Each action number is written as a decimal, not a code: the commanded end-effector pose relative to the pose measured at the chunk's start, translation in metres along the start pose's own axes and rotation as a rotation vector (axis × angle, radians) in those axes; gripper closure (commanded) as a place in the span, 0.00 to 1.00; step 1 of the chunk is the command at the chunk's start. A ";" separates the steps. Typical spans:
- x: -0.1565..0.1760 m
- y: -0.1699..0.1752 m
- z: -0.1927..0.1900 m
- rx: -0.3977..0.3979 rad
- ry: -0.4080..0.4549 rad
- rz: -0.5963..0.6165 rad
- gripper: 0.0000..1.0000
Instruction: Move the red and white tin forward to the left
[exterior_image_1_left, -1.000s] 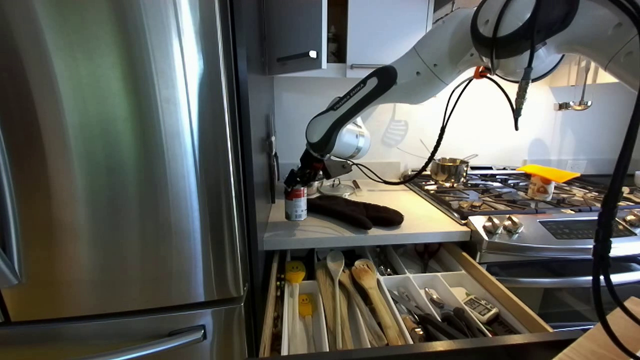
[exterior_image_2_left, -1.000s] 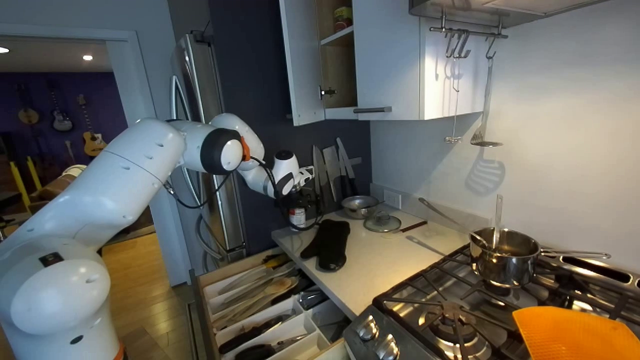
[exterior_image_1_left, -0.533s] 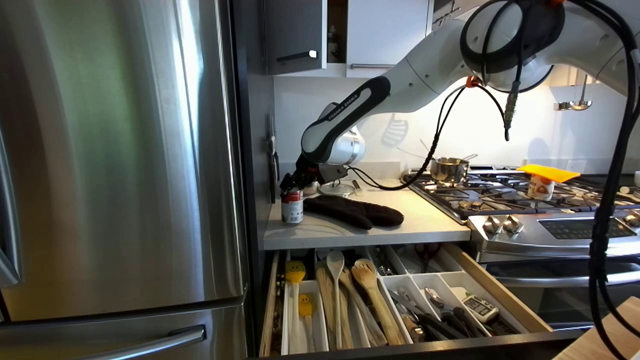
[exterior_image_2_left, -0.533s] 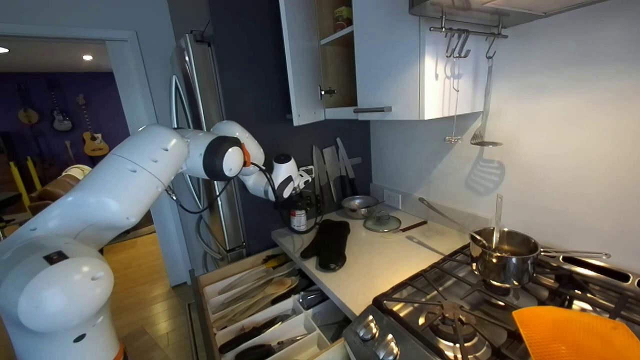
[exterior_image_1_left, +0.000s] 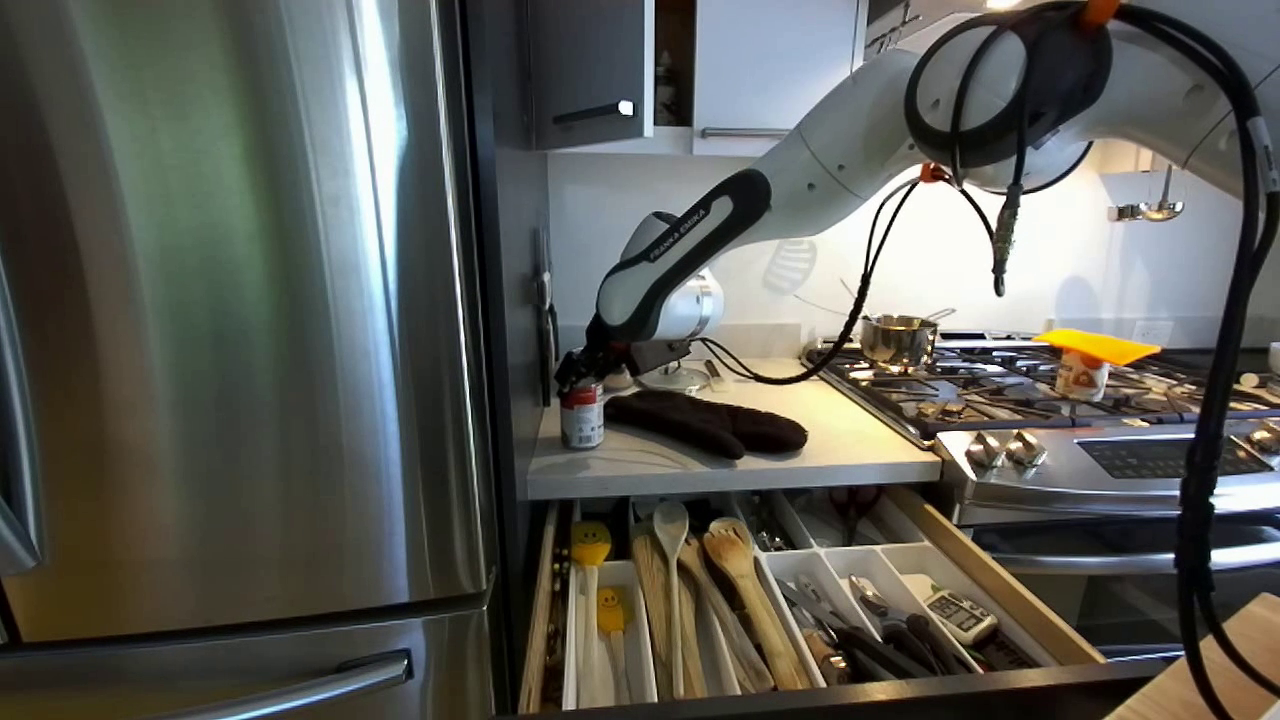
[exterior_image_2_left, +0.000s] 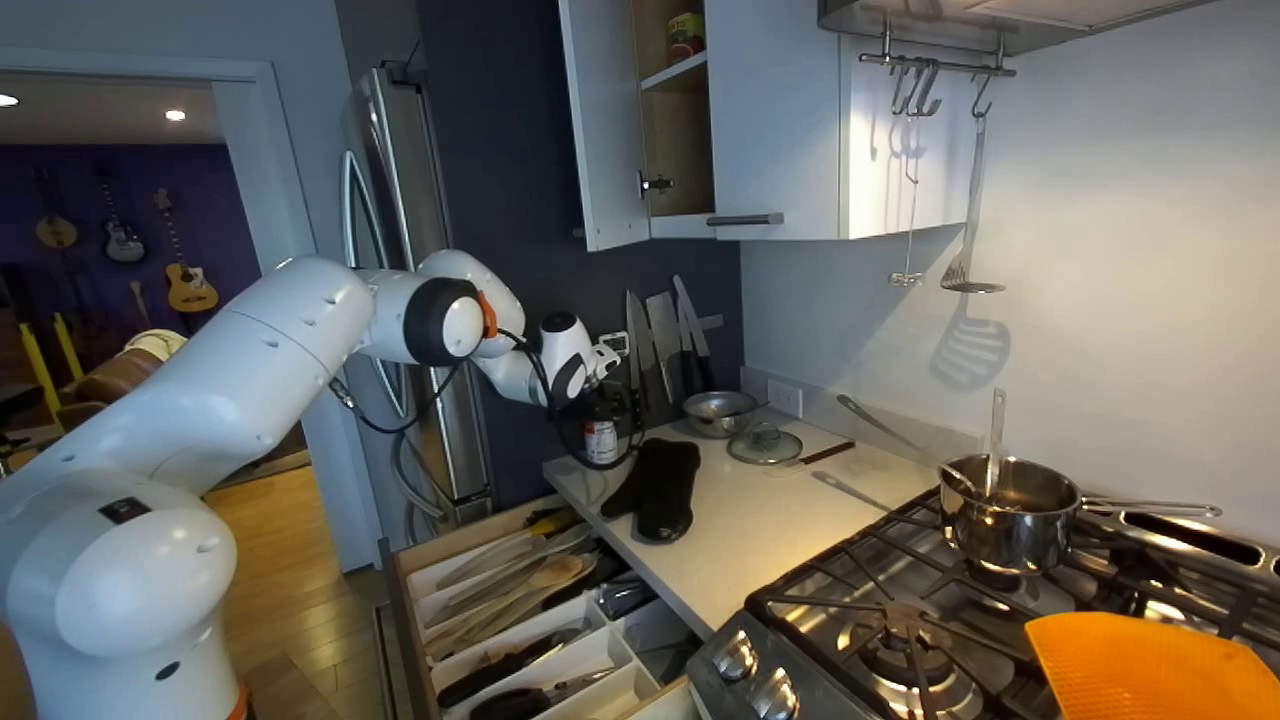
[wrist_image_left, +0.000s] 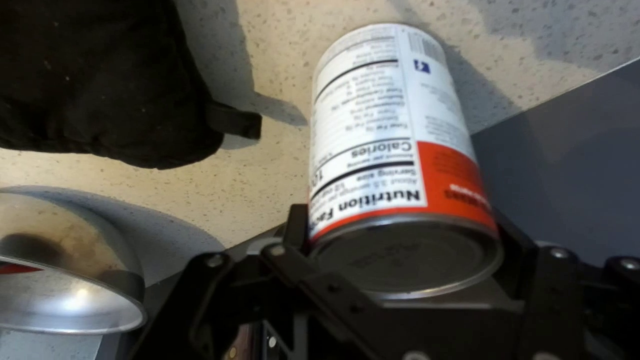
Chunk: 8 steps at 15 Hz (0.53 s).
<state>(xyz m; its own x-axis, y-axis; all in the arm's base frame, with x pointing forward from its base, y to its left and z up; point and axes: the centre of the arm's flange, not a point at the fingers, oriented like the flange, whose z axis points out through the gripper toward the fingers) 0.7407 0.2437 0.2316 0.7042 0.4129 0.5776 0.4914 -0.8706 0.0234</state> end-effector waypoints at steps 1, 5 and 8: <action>0.009 -0.004 0.004 -0.030 0.028 -0.001 0.42; 0.010 -0.006 0.005 -0.028 0.027 -0.007 0.03; 0.016 -0.004 0.000 -0.027 0.039 -0.010 0.00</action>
<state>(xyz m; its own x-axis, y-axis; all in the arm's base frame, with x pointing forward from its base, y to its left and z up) 0.7444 0.2515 0.2379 0.6904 0.4141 0.5931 0.4908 -0.8705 0.0364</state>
